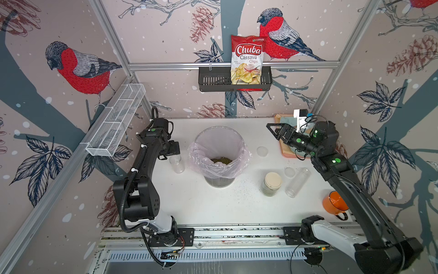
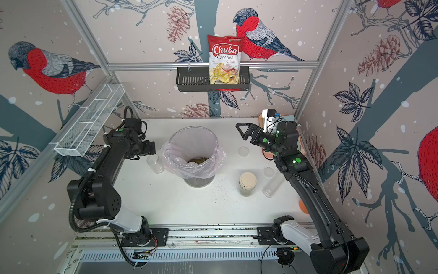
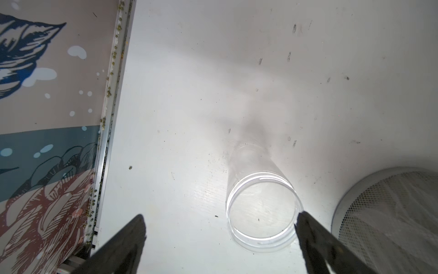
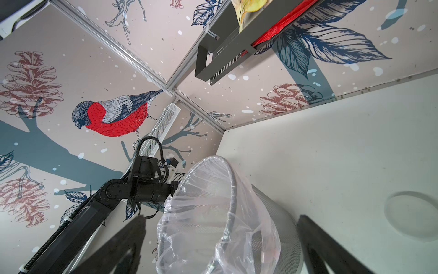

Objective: Empty moldy mung beans from jars
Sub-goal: Place the jar at the center of the board, then pick up the jar from the center of the board.

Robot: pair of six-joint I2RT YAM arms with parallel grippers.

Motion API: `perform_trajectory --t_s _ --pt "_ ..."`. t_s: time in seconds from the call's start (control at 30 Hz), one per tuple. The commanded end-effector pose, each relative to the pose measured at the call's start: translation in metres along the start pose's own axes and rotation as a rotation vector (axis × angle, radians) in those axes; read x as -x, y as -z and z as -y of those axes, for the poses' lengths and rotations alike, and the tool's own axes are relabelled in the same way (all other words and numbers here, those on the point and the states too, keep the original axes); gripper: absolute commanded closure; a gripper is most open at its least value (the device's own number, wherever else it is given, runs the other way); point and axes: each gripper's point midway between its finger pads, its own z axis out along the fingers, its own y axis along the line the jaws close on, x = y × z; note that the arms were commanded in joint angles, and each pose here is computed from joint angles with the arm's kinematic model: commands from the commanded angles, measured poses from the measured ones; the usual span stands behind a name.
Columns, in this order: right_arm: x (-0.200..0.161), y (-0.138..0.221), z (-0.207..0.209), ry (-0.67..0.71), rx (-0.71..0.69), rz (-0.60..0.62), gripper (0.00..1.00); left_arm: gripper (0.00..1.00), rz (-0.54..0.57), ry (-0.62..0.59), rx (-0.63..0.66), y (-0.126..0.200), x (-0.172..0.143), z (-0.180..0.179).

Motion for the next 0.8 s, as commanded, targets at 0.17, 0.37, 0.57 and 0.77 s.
perform_trajectory --t_s 0.17,0.37,0.57,0.77 --pt "0.012 0.003 0.003 0.036 -0.067 0.027 0.00 0.04 0.214 0.060 0.025 0.089 0.021 -0.020" --pt "0.031 0.011 0.018 0.042 -0.201 0.098 0.01 0.04 0.621 0.130 -0.120 0.186 0.041 -0.018" --pt "0.044 0.008 0.047 -0.068 -0.320 0.063 0.00 0.04 0.888 0.193 -0.293 0.236 0.051 -0.007" --pt "0.072 0.036 0.029 0.068 -0.360 0.182 0.01 0.04 0.986 0.220 -0.436 0.252 0.065 0.009"
